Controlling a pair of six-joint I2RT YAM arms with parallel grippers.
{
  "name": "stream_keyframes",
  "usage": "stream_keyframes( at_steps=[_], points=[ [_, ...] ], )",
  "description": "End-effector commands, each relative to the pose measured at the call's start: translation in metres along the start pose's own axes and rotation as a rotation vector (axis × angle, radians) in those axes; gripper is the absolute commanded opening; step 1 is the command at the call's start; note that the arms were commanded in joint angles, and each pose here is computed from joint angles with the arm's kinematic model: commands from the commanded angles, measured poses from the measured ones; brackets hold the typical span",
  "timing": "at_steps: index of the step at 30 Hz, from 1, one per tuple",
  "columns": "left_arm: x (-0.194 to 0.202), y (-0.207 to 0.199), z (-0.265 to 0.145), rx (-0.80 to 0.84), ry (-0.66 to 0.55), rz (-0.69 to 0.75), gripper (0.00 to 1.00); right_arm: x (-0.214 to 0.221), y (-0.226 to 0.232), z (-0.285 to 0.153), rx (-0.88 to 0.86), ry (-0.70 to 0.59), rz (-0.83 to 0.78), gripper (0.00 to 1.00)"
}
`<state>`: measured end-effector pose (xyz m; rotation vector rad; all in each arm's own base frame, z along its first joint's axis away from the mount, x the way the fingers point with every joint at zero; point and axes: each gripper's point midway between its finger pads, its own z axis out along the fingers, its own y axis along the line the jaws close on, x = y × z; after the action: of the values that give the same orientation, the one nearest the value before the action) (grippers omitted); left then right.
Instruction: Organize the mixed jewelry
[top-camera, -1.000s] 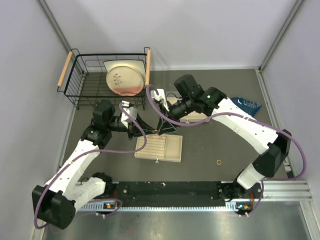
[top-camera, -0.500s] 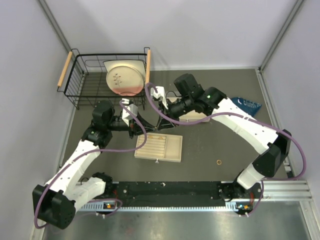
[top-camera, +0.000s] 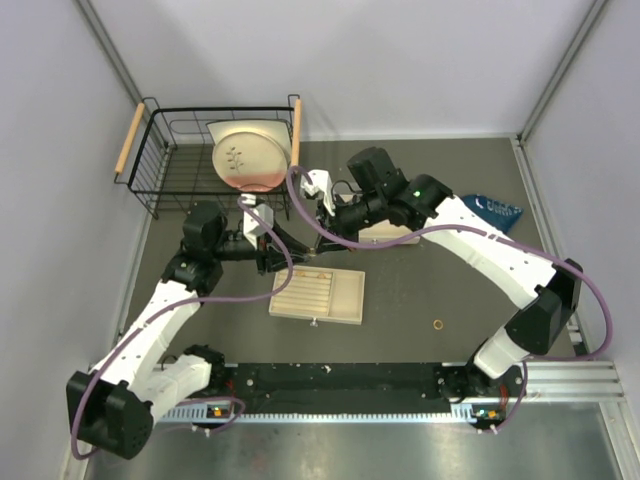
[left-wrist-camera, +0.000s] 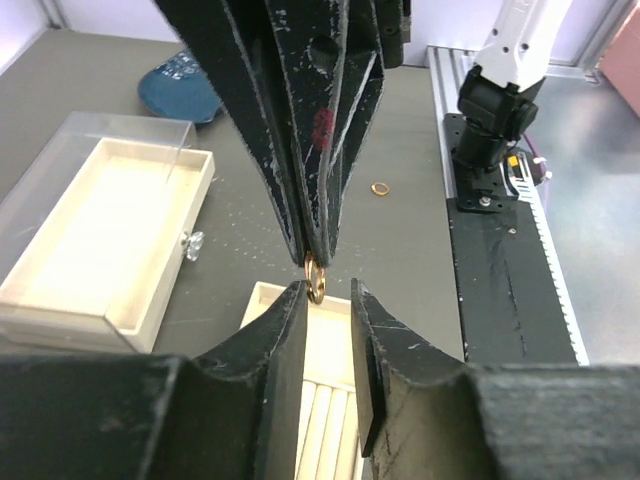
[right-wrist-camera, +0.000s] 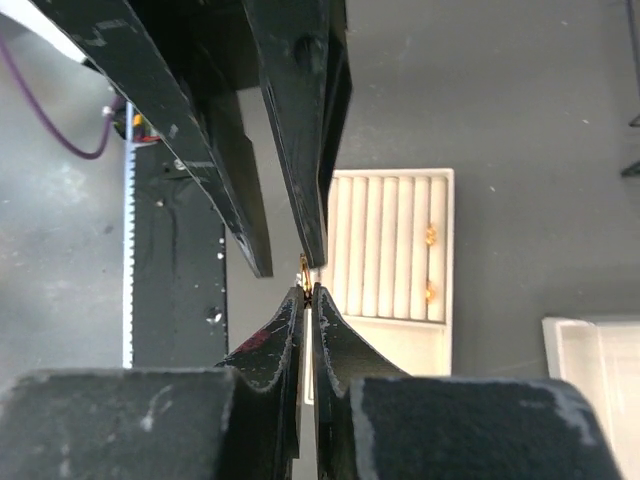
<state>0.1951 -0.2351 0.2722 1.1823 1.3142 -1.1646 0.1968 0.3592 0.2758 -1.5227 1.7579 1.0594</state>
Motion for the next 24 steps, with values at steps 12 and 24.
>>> stream_keyframes(
  at_steps=[12, 24],
  points=[
    [-0.015, 0.055, -0.073, -0.291, -0.049, -0.046, 0.5, 0.034, -0.04, 0.02, 0.226, 0.126, -0.046, 0.0],
    [0.01, 0.112, -0.159, -0.671, -0.08, -0.19, 0.49, 0.084, -0.066, 0.104, 0.343, 0.334, -0.138, 0.0]
  ],
)
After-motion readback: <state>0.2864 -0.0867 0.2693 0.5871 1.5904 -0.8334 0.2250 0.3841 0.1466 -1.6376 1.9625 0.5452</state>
